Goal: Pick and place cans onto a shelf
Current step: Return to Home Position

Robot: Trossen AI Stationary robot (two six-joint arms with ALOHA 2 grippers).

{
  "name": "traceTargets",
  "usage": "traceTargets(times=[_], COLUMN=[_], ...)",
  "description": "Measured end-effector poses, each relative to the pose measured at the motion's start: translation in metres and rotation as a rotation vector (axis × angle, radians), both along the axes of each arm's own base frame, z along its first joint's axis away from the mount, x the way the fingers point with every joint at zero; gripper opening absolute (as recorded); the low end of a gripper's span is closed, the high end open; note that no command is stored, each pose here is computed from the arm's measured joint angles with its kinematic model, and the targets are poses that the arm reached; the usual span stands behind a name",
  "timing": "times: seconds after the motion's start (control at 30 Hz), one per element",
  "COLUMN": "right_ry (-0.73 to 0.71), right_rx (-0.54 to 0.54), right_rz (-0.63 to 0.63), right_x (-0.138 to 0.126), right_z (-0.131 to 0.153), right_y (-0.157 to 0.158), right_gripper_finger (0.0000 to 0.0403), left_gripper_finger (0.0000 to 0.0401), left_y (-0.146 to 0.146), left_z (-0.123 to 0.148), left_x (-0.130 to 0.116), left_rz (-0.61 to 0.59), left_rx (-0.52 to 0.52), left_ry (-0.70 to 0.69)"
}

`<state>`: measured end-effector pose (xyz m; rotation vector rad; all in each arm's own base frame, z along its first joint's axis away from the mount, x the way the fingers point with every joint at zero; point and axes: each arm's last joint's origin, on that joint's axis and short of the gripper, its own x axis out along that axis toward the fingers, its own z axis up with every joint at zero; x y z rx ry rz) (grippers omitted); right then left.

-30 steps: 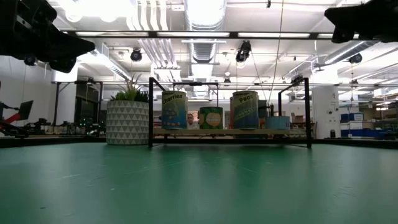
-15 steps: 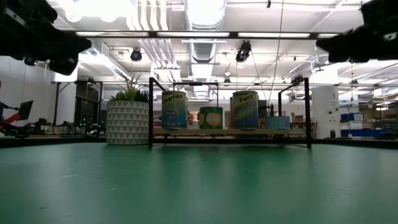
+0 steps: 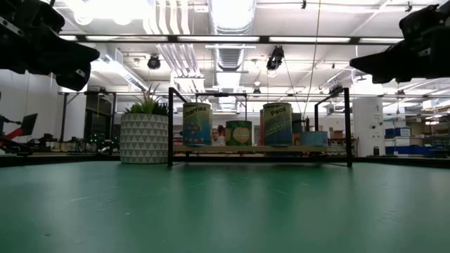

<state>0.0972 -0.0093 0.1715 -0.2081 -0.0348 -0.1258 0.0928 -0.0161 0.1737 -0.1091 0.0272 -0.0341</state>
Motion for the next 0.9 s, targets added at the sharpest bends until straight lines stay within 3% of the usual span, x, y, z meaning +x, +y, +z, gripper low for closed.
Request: traceTargets(times=[0.27, 0.5, 0.9], right_ry=[0.030, 0.021, 0.022], right_rx=[-0.087, -0.022, -0.012], right_rz=[-0.142, -0.147, -0.147], right_x=[-0.0002, -0.0002, -0.0001], right_z=[-0.0011, -0.0015, -0.0020], right_y=[-0.0040, -0.0042, -0.0042], right_gripper_finger=[0.0012, 0.0012, 0.0013], left_gripper_finger=[0.0000, 0.0000, 0.0000], left_y=[0.0001, 0.0001, 0.0001], left_z=[0.0000, 0.0001, 0.0002], left_x=[0.0000, 0.0000, 0.0001], left_rz=[0.004, 0.004, 0.004], left_rx=[-0.050, -0.053, -0.053], left_ry=[0.001, 0.001, 0.000])
